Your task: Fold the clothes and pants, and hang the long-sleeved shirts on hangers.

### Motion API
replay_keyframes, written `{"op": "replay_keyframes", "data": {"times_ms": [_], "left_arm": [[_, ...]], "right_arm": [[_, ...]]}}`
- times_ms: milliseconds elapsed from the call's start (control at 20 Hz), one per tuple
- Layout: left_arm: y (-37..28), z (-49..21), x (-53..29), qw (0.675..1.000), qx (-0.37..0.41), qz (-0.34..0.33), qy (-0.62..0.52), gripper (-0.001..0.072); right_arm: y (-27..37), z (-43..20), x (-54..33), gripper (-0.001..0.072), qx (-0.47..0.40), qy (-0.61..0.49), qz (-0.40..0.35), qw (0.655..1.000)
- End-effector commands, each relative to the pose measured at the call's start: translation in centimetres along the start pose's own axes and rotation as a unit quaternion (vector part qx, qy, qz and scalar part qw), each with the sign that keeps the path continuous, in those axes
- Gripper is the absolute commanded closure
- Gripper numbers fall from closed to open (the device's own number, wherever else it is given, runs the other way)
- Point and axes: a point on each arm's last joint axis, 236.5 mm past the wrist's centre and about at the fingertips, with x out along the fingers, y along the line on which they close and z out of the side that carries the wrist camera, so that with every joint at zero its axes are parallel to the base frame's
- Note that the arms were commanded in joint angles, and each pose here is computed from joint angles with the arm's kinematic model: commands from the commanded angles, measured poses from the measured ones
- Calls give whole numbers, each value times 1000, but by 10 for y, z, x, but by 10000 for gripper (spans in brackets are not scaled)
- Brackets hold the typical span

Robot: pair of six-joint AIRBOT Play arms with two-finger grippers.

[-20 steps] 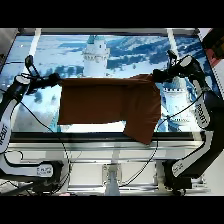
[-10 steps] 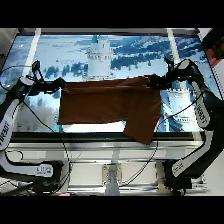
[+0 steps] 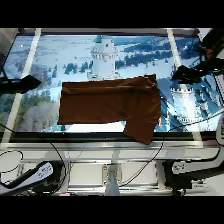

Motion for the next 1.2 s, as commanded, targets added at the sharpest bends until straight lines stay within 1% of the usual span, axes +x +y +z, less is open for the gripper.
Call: {"op": "replay_keyframes", "data": {"times_ms": [0,50,150,300,350,450,500,750,1000,1150], "left_arm": [[14,-43,-41,999,16,5,48,352],[14,-54,-37,999,-11,-6,49,352],[1,-79,-22,996,-31,-47,63,352],[5,-112,-9,993,-49,-55,95,338],[7,-119,-6,992,-49,-56,100,338],[10,-124,-5,992,-55,-56,103,337],[10,-124,-5,992,-55,-55,103,338],[12,-122,-4,992,-55,-51,98,338],[12,-122,-4,992,-57,-52,98,338],[12,-122,-4,992,-58,-51,97,336]], "right_arm": [[-7,-33,-32,274,44,-49,50,997],[-3,-50,-25,274,58,-41,80,994],[5,-92,-3,274,70,-15,122,990],[15,-162,33,274,65,46,145,986],[14,-184,41,274,60,67,142,986],[1,-222,56,273,65,103,112,986],[-4,-231,62,258,69,110,101,986],[-19,-250,90,263,100,104,79,986],[-28,-253,105,263,118,84,65,987],[-27,-253,113,263,130,68,72,987]]}}
